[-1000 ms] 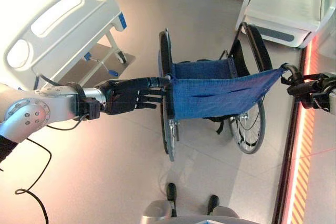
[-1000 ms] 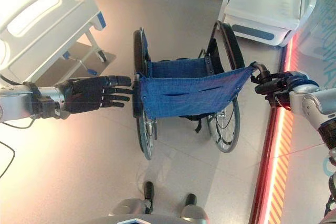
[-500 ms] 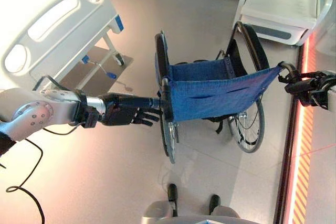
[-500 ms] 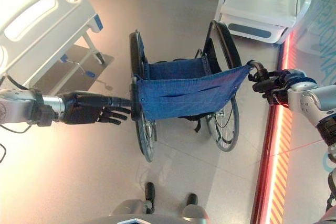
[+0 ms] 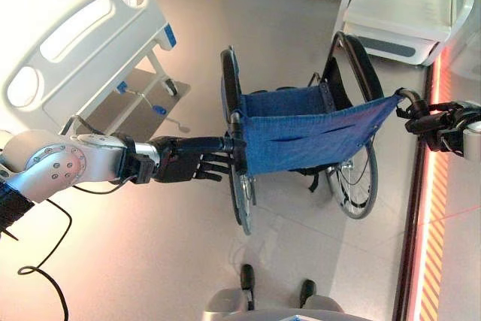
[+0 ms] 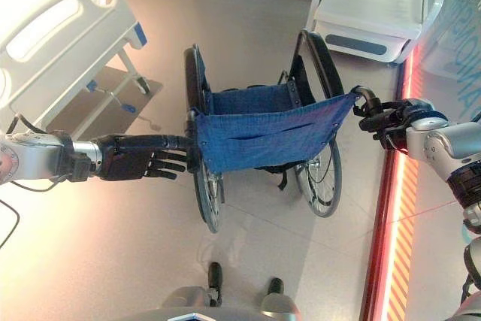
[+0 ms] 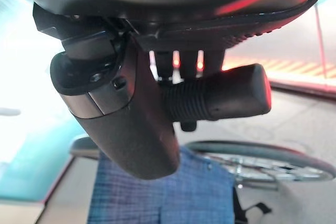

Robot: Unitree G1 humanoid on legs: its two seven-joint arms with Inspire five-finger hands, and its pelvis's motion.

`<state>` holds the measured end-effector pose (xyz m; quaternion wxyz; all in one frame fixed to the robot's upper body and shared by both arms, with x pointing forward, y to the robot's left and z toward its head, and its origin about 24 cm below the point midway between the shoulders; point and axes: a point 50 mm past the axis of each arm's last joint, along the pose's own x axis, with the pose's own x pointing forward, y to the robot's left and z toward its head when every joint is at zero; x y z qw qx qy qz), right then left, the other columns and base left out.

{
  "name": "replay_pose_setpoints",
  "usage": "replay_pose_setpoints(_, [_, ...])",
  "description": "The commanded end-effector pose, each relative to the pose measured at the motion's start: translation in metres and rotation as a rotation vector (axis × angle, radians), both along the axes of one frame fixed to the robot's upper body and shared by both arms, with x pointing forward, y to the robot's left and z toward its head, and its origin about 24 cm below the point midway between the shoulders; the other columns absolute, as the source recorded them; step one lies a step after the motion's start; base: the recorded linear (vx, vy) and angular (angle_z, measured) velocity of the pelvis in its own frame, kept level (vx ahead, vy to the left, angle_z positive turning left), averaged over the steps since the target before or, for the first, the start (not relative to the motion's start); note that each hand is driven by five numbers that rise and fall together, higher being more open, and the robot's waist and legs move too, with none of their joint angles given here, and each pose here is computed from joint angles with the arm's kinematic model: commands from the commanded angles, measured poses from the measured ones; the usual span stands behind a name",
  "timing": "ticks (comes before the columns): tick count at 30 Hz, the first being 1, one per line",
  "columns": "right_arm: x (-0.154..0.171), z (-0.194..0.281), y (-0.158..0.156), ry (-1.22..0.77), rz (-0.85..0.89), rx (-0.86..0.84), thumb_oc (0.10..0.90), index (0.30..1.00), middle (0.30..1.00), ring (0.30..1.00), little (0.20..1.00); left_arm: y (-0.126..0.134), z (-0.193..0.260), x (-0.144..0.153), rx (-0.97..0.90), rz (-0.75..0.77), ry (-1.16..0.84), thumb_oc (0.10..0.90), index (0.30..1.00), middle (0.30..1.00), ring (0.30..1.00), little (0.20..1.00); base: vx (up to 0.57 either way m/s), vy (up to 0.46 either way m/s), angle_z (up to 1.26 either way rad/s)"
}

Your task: Push the wheelchair next to the bed

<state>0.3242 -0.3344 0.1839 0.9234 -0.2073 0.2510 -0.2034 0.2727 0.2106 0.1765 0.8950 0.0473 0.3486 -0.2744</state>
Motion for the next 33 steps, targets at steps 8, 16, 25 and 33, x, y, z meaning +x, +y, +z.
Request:
replay_pose_setpoints(8, [0.015,0.044,0.015,-0.19,0.041,-0.048,0.4,0.3,0.3,0.3,0.3,0.006,0.039,0.025,-0.088,0.137,-0.283,0.8,0.9,0.9,0.9,0.9,0.0,0.0,0.0])
replay_pose_setpoints(16, [0.016,0.05,0.015,-0.188,0.048,-0.042,0.4,0.3,0.3,0.3,0.3,0.004,0.023,0.02,-0.073,0.006,-0.144,0.4,0.3,0.3,0.3,0.3,0.0,0.0,0.0])
replay_pose_setpoints(25, [0.015,0.033,0.013,-0.163,0.045,-0.031,0.4,0.3,0.3,0.3,0.3,-0.006,0.036,0.03,-0.164,0.156,-0.287,0.4,0.3,0.3,0.3,0.3,0.01,0.0,0.0])
replay_pose_setpoints(33, [0.016,0.041,0.016,-0.166,0.044,-0.03,0.4,0.3,0.3,0.3,0.3,-0.01,0.035,0.027,-0.233,0.149,-0.246,0.4,0.3,0.3,0.3,0.3,0.0,0.0,0.0])
